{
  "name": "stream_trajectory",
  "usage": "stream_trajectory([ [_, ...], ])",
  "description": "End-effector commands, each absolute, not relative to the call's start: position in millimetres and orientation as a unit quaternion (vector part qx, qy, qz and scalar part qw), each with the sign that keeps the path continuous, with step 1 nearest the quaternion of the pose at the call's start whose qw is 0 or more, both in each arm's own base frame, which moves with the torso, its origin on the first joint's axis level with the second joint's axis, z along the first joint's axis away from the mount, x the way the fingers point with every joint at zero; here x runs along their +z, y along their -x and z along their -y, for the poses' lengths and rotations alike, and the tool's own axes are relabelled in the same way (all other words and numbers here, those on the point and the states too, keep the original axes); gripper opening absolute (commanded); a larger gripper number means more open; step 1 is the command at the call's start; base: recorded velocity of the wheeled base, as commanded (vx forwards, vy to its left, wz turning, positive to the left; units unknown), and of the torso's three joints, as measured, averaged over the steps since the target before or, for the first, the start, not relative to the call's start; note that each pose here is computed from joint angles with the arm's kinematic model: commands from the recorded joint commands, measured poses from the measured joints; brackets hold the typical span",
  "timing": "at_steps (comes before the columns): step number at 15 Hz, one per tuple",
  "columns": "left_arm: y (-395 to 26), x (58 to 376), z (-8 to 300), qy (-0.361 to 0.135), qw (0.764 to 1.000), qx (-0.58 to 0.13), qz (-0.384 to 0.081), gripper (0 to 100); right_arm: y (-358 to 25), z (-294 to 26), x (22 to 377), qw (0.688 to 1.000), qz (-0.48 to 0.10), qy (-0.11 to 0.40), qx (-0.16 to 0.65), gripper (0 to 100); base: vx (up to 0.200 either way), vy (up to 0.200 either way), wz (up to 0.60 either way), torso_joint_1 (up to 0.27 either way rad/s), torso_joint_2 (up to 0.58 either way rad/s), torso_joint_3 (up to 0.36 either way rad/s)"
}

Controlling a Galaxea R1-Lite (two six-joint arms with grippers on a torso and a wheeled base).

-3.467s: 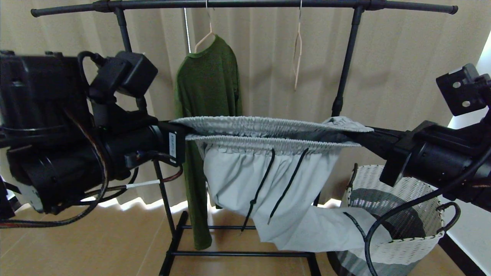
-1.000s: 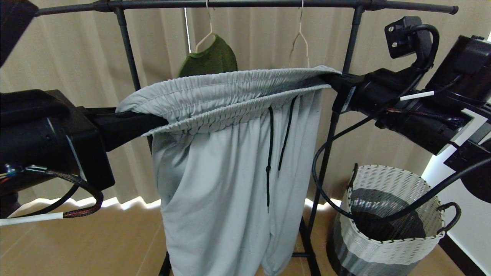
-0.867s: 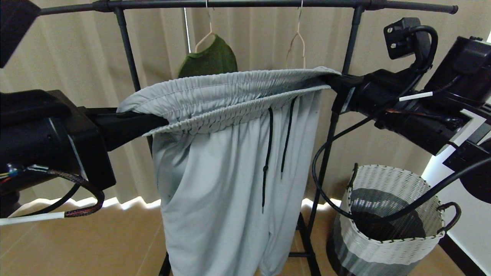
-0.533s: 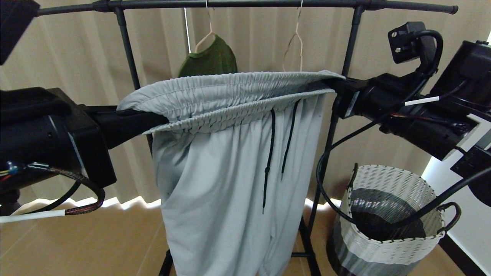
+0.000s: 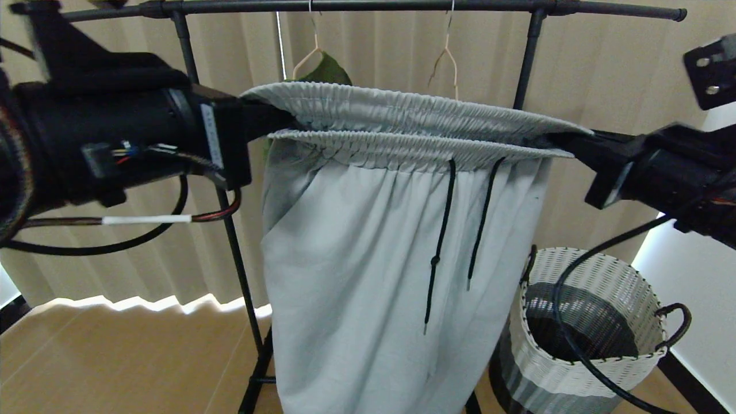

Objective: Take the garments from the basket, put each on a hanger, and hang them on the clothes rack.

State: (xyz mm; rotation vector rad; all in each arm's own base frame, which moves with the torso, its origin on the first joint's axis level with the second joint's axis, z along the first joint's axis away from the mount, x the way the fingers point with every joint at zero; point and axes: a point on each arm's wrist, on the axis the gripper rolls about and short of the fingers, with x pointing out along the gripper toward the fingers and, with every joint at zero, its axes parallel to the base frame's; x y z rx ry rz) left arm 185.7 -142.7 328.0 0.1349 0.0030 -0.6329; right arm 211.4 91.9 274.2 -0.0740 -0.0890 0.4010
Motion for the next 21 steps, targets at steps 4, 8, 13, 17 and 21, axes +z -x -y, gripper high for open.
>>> stream_trajectory([
  [4,-271,323,196,-0.055,0.968,-0.243,-0.011,0,-139,-82,286,0.962,0.06,0.027,0.264,0,0.0,0.0,0.0,0.0,0.0,0.0],
  [8,-292,321,211,-0.038,0.975,-0.219,-0.011,0,-133,-88,280,0.956,0.048,0.019,0.29,0,0.0,0.0,0.0,0.0,0.0,0.0],
  [13,-293,318,207,-0.037,0.976,-0.215,-0.017,0,-134,-88,278,0.956,0.041,0.017,0.288,0,0.0,0.0,0.0,0.0,0.0,0.0],
  [17,-276,323,182,-0.033,0.978,-0.205,-0.019,0,-151,-80,269,0.97,0.023,0.024,0.242,0,0.0,0.0,0.0,0.0,0.0,0.0],
  [21,-242,313,150,-0.068,0.977,-0.197,-0.037,0,-185,-87,268,0.976,0.001,0.026,0.218,0,0.0,0.0,0.0,0.0,0.0,0.0],
])
